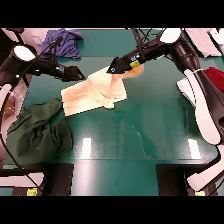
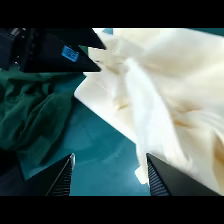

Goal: Fold the shirts.

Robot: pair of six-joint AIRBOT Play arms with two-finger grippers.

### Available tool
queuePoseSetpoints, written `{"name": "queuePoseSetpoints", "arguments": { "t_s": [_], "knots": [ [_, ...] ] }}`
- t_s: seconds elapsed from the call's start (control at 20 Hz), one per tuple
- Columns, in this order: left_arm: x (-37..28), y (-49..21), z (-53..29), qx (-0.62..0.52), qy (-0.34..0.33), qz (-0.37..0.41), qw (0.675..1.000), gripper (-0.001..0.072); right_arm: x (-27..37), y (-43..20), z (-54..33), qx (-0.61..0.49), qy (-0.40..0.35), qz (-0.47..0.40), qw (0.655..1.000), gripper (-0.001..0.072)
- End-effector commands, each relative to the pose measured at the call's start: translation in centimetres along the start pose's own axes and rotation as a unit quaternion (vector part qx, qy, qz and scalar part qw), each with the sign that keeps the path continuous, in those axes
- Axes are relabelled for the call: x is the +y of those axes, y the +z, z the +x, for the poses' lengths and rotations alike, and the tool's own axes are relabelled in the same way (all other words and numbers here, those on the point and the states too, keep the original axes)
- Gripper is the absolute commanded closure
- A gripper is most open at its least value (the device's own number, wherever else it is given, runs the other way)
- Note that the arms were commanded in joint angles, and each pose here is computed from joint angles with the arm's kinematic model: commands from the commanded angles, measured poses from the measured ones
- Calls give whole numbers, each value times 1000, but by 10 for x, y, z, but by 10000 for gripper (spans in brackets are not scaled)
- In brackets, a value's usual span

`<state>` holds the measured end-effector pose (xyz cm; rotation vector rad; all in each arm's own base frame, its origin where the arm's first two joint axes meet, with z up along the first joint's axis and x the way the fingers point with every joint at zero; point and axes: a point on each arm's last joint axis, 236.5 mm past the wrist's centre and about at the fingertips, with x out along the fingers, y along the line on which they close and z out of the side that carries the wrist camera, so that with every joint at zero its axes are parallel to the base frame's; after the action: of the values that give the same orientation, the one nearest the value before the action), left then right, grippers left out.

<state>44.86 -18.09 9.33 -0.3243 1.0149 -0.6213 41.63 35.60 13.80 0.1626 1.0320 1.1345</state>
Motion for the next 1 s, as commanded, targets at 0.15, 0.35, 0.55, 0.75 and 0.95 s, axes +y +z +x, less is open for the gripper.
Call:
{"name": "queuePoseSetpoints", "arguments": {
  "t_s": [0.15, 0.35, 0.55, 0.75, 0.95],
  "knots": [
    [12, 12, -10, -3, 58, 12, 998, 351, 66, -69, 133, 112, 134, -3, 985, 191],
    [1, 28, -33, -19, 73, 61, 995, 220, 69, -65, 126, 109, 130, -10, 985, 199],
    [-33, 42, -33, -50, 7, 84, 995, 151, -16, -22, 7, 47, -39, 31, 998, 200],
    [-83, 16, -9, -8, -48, 126, 991, 91, -88, -6, -128, -47, -152, 132, 978, 200],
    [-74, 14, 3, 1, -32, 65, 997, 93, -127, -64, -119, -3, -111, 210, 971, 189]
  ]
}}
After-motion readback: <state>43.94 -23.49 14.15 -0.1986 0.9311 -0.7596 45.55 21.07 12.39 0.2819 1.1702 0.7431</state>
